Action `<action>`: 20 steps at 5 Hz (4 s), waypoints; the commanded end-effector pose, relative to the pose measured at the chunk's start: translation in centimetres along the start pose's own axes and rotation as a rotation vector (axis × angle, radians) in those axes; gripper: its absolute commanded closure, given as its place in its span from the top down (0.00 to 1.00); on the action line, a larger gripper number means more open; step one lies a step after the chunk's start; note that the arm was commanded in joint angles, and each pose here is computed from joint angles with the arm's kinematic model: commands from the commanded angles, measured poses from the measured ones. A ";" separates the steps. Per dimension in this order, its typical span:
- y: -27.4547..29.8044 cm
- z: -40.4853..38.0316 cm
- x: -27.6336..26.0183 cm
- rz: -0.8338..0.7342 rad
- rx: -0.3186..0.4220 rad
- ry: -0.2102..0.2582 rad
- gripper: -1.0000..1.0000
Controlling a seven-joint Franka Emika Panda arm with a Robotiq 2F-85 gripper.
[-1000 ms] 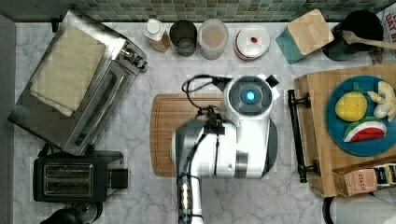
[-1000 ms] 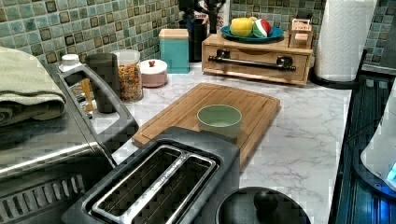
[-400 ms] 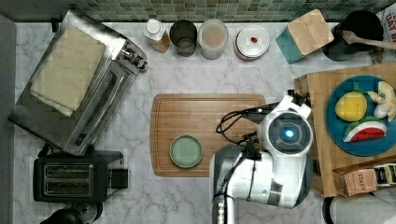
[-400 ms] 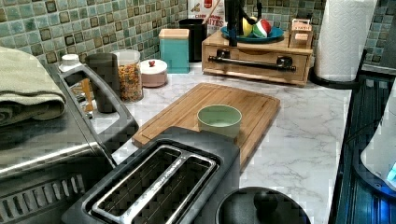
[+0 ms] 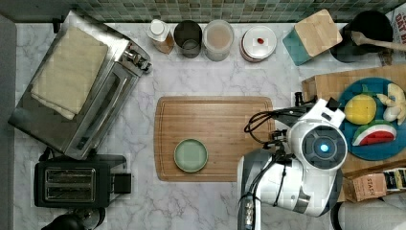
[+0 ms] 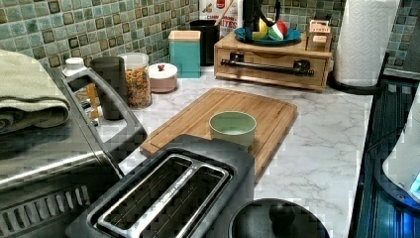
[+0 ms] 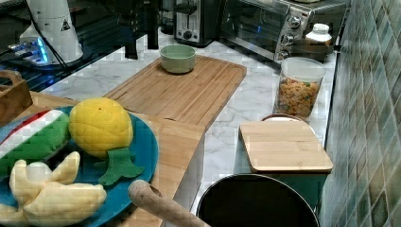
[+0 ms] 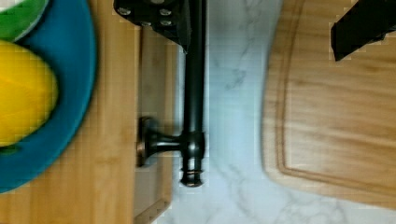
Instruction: Open the drawer.
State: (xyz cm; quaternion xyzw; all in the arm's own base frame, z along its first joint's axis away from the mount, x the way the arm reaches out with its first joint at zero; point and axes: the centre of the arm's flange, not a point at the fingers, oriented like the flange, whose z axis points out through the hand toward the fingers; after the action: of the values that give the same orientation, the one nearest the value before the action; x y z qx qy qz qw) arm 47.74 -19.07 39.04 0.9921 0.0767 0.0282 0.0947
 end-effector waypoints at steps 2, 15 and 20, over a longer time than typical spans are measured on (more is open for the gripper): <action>3.5 4.4 0.8 -0.070 -0.075 -0.004 1.00; 0.3 15.3 -1.6 0.031 -0.014 -0.008 1.00; -10.3 11.9 1.5 -0.117 0.184 -0.019 1.00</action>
State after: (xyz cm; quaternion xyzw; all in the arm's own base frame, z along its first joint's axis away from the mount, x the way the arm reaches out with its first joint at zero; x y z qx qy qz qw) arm 45.58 -23.80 23.32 0.9964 0.0710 -0.0076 0.0447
